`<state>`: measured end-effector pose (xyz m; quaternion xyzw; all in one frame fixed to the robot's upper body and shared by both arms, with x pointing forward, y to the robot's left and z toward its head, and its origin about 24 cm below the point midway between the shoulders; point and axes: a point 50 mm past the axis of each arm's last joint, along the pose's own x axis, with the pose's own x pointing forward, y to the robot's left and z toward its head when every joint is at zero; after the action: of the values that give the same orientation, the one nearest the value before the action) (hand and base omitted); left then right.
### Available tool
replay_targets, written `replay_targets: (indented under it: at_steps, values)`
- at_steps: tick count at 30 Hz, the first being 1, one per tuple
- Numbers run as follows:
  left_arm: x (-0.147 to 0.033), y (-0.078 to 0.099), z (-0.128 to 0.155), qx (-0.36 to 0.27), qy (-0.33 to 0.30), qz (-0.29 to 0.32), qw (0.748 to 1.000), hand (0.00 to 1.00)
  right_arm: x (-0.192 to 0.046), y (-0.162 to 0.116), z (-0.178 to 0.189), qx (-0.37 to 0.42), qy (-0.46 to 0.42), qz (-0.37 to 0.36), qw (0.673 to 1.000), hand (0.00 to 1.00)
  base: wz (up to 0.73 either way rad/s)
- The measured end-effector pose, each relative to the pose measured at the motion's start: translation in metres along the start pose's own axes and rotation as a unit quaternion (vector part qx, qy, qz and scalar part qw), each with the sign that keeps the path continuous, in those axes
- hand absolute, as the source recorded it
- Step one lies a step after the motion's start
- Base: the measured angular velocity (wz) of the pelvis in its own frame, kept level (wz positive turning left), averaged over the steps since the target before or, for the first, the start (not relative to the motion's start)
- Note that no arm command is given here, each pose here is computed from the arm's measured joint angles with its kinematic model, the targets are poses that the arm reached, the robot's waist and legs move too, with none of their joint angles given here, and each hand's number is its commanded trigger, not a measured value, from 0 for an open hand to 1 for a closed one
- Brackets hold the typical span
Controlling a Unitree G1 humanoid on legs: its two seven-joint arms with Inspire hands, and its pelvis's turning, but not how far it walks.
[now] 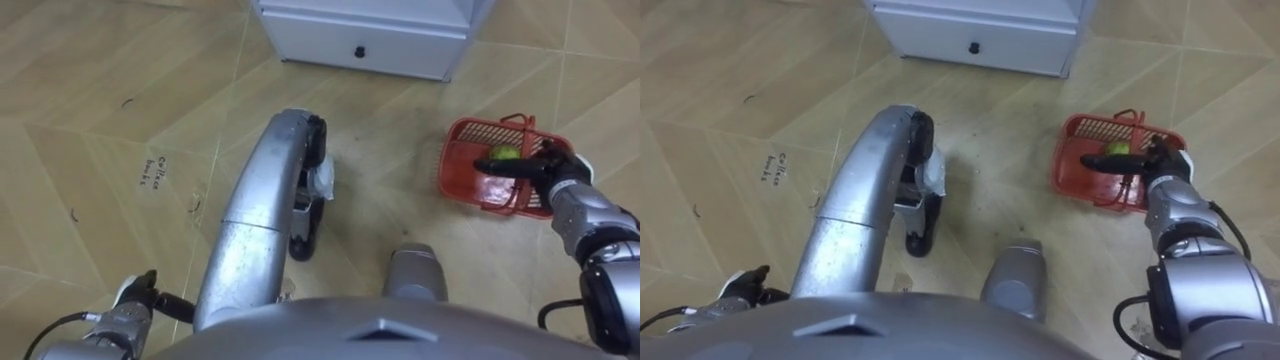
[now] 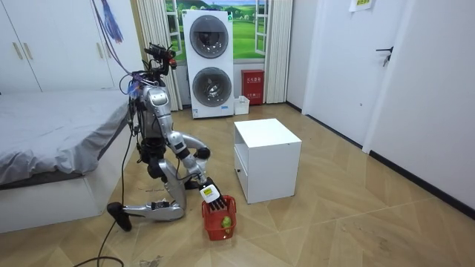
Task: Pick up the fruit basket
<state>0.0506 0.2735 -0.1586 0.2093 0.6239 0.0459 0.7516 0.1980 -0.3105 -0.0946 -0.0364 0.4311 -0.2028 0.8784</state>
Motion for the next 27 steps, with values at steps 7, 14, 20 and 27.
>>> replay_targets:
  at_steps: [7, 14, 20, 27]
  values:
    - [0.000, -0.002, -0.001, 0.011, 0.004, -0.012, 1.000, 0.00, 0.000, 0.000, -0.004, -0.007, 0.012, 0.009, 1.000, 0.00, 0.00]
    - [0.000, -0.004, 0.002, 0.012, 0.001, -0.020, 1.000, 0.00, 0.000, 0.001, -0.005, -0.012, 0.014, 0.017, 1.000, 0.00, 0.00]
    - [0.001, -0.007, 0.010, 0.011, -0.010, -0.025, 1.000, 0.00, 0.000, -0.001, -0.006, -0.018, 0.018, 0.018, 1.000, 1.00, 0.00]
    - [0.001, -0.007, 0.018, 0.011, -0.014, -0.027, 0.999, 0.00, 0.000, 0.000, -0.007, -0.020, 0.022, 0.028, 0.999, 1.00, 0.00]
